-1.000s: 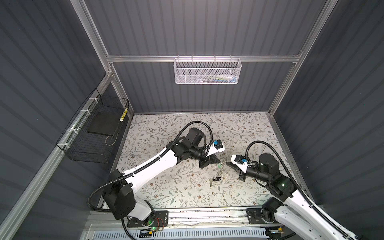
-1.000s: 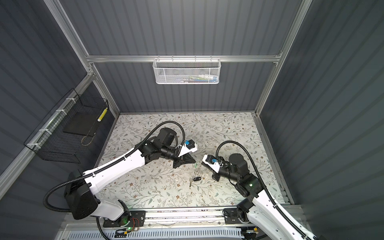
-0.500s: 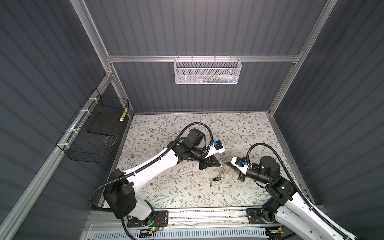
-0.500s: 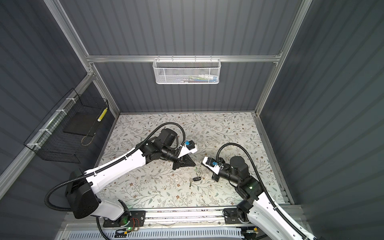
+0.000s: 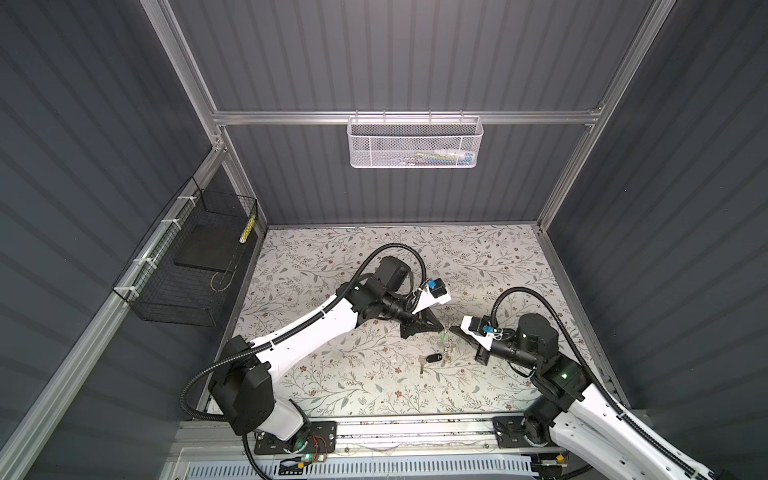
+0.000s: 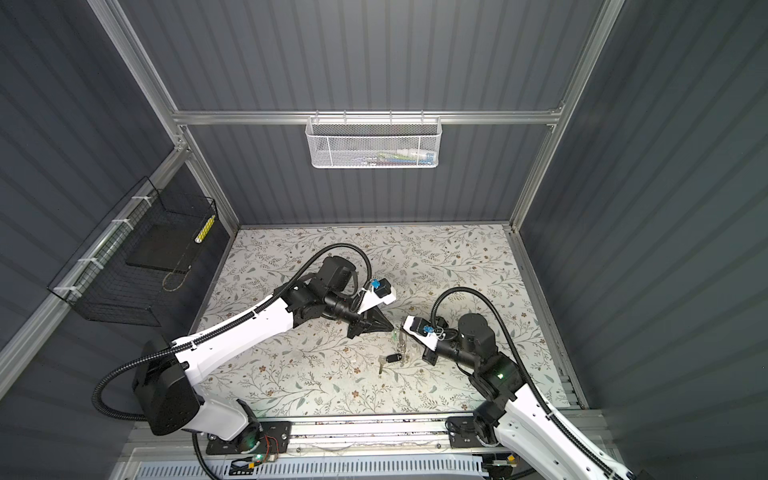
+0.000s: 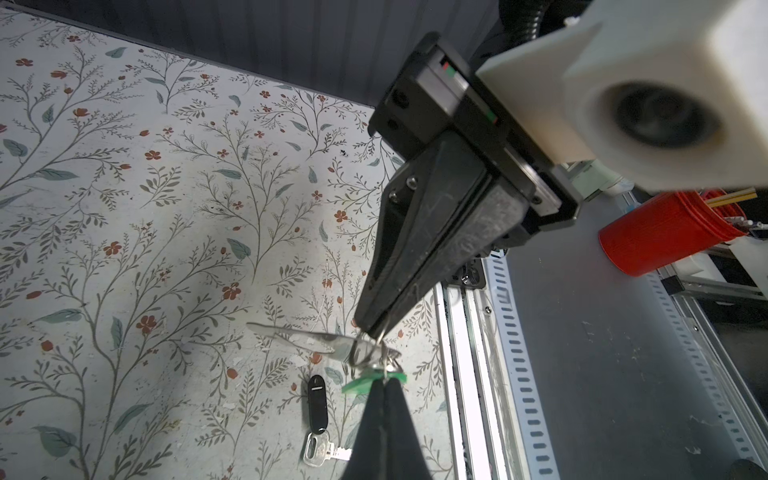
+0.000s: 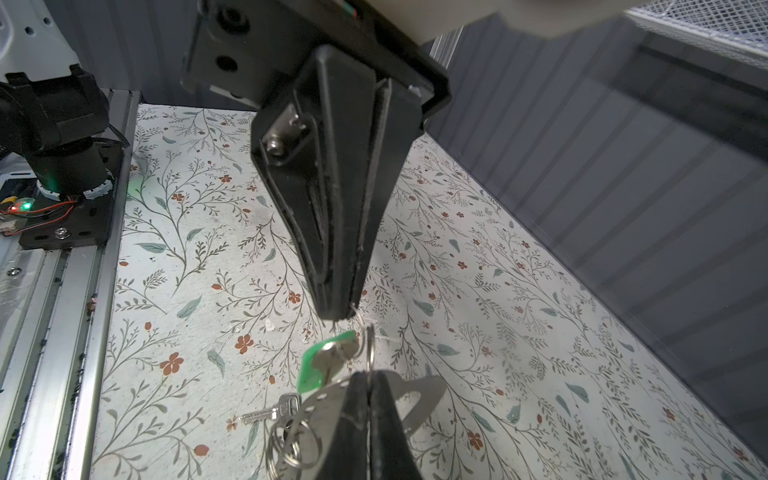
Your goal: Put the keys on the keyring
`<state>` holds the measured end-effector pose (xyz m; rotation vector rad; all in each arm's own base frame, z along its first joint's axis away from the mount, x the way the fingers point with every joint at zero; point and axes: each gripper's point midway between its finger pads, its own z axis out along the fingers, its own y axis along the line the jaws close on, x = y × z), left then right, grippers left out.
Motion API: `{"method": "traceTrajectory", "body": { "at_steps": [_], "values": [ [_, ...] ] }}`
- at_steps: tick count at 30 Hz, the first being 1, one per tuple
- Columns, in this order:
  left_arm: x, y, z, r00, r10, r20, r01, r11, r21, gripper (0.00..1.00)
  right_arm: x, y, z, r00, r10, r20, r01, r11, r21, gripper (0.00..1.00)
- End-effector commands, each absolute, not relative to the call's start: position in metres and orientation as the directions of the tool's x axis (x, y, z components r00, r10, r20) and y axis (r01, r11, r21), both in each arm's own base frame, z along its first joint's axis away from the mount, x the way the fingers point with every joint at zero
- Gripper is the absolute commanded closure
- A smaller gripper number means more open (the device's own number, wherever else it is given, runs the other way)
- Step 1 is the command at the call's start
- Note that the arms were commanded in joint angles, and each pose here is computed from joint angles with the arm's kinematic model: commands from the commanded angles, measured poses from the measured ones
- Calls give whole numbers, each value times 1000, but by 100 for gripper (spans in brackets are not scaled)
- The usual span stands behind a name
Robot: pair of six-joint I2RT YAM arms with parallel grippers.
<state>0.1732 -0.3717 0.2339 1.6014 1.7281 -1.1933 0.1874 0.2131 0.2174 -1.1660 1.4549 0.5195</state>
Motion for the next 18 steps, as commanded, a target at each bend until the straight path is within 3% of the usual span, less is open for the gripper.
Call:
{"method": "traceTrajectory", "body": {
  "at_steps": [1, 18],
  "values": [
    [179, -374, 239, -208, 524, -826, 960, -53, -275, 100, 185, 216, 221, 175, -344, -923, -865, 394, -311, 100],
    [193, -363, 231, -307, 499, -810, 939, 24, -342, 100, 180, 220, 222, 192, -319, -928, -873, 377, -310, 100]
  ]
}}
